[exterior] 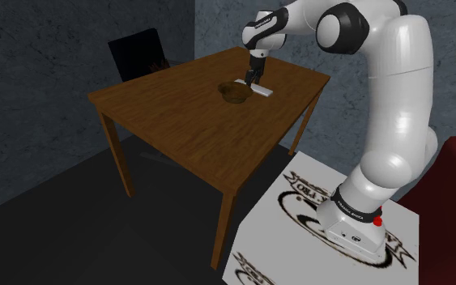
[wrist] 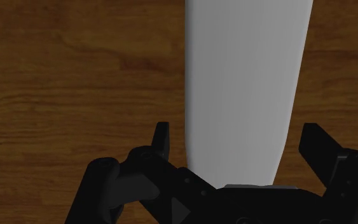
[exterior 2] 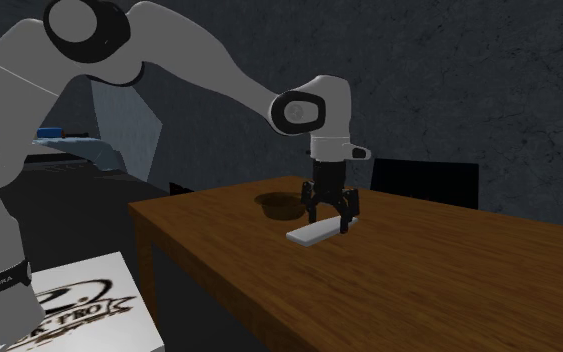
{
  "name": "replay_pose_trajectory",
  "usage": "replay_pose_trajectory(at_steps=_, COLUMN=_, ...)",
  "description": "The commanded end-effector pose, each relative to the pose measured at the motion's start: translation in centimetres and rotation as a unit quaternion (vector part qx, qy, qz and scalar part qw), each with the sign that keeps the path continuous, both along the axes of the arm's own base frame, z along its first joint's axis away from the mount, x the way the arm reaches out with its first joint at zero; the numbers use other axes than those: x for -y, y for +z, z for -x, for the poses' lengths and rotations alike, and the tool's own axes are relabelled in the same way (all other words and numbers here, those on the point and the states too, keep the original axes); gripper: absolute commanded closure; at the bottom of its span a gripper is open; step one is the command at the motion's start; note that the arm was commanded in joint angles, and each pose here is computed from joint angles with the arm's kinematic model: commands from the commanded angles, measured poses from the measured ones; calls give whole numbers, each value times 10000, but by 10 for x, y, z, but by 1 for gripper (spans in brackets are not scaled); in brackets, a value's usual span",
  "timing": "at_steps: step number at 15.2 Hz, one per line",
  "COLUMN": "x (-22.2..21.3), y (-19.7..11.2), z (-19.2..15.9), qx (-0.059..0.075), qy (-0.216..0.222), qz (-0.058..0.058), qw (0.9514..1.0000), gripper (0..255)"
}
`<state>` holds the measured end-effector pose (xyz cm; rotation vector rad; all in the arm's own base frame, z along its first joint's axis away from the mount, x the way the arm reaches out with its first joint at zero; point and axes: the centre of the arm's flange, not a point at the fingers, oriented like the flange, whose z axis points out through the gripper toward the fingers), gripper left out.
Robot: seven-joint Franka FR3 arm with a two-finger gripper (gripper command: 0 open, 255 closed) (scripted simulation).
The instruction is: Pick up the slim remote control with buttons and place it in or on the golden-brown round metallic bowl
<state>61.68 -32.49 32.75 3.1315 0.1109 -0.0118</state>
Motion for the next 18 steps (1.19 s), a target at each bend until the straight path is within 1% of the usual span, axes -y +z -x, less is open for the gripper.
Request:
replay_pose_trajectory(at_steps=1, x=0, y=0, z=0, qx=0, qy=0, qz=0, qw=10000, gripper=0)
replay_pose_trajectory(at_steps=2, x=0, y=0, z=0, qx=0, qy=0, qz=0, qw=10000, gripper=0)
replay_pose_trajectory(at_steps=3, x=0, y=0, z=0, qx=0, qy=0, qz=0, qw=10000, gripper=255)
replay_pose_trajectory(at_steps=12, x=0, y=0, z=0, qx=0, qy=0, qz=0, qw=10000, gripper=255)
replay_pose_trajectory(at_steps=18, x=0, y=32, z=0, qx=0, qy=0, qz=0, qw=10000, gripper=255)
